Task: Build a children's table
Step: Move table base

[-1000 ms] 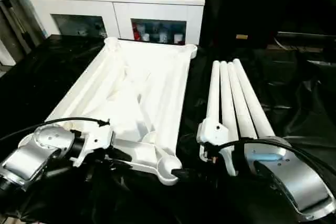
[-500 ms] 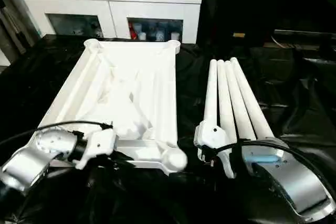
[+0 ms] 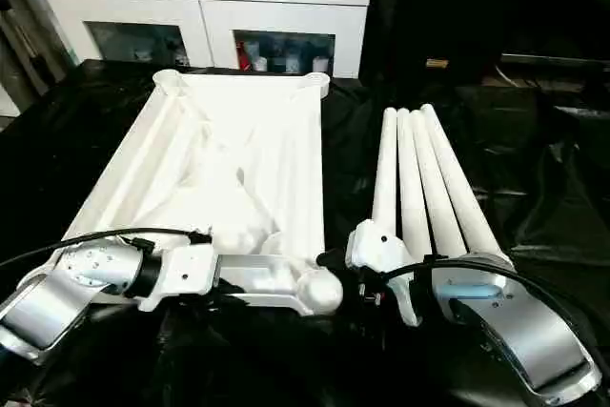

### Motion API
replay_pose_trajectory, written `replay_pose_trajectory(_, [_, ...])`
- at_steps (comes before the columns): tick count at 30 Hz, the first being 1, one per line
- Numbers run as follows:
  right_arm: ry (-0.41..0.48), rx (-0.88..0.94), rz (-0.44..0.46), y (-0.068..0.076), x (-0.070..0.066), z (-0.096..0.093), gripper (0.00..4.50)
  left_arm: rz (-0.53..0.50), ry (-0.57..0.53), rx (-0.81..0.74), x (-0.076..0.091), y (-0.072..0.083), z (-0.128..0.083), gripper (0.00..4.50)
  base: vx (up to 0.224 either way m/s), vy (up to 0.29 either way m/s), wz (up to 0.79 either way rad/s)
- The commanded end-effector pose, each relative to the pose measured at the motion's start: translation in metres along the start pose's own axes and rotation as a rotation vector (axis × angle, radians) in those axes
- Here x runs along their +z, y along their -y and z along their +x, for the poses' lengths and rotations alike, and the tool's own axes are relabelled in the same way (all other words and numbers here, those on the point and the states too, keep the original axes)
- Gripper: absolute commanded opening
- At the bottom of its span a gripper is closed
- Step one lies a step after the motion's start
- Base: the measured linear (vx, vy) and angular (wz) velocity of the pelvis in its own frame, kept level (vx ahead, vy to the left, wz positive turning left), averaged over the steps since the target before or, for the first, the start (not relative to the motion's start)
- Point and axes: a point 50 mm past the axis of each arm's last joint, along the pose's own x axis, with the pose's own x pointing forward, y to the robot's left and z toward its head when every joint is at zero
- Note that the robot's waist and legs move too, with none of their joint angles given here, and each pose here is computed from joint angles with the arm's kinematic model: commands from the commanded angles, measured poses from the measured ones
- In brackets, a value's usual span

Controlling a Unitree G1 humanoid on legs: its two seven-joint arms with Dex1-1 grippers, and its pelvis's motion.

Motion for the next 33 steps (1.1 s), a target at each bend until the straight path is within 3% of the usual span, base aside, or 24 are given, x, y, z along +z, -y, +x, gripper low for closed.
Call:
replay_pose_trajectory(1, [0.006,0.003,-0.02,-0.003,0.001,0.002,4.5,0.087,-0.044,0.104,0.008,-0.012,-0.015,0.03,0.0,0.0,0.0])
replay_pose_trajectory(9, [0.012,-0.014,-0.018,-0.004,-0.001,0.005,4.5,0.04,-0.121,0.267,0.002,-0.024,-0.028,0.03,0.0,0.0,0.0])
replay_pose_trajectory(15, [0.013,-0.019,-0.018,-0.004,-0.001,0.006,4.5,0.022,-0.119,0.28,0.002,-0.022,-0.026,0.03,0.0,0.0,0.0])
replay_pose_trajectory(20, [0.009,-0.045,-0.036,-0.001,0.0,0.005,4.5,0.002,-0.008,0.25,0.011,-0.012,-0.011,0.03,0.0,0.0,0.0])
replay_pose_trajectory(24, [0.003,-0.057,-0.042,0.002,0.0,0.004,4.5,0.011,0.041,0.221,0.008,-0.003,-0.004,0.03,0.0,0.0,0.0])
replay_pose_trajectory(25, [0.003,-0.063,-0.039,0.003,0.0,0.003,4.5,0.01,0.04,0.224,0.006,-0.003,-0.004,0.46,0.0,0.0,0.0])
replay_pose_trajectory(33, [0.069,-0.128,0.02,0.009,0.008,-0.007,4.5,0.023,-0.071,0.289,-0.01,-0.005,-0.015,1.15,0.0,0.0,0.0])
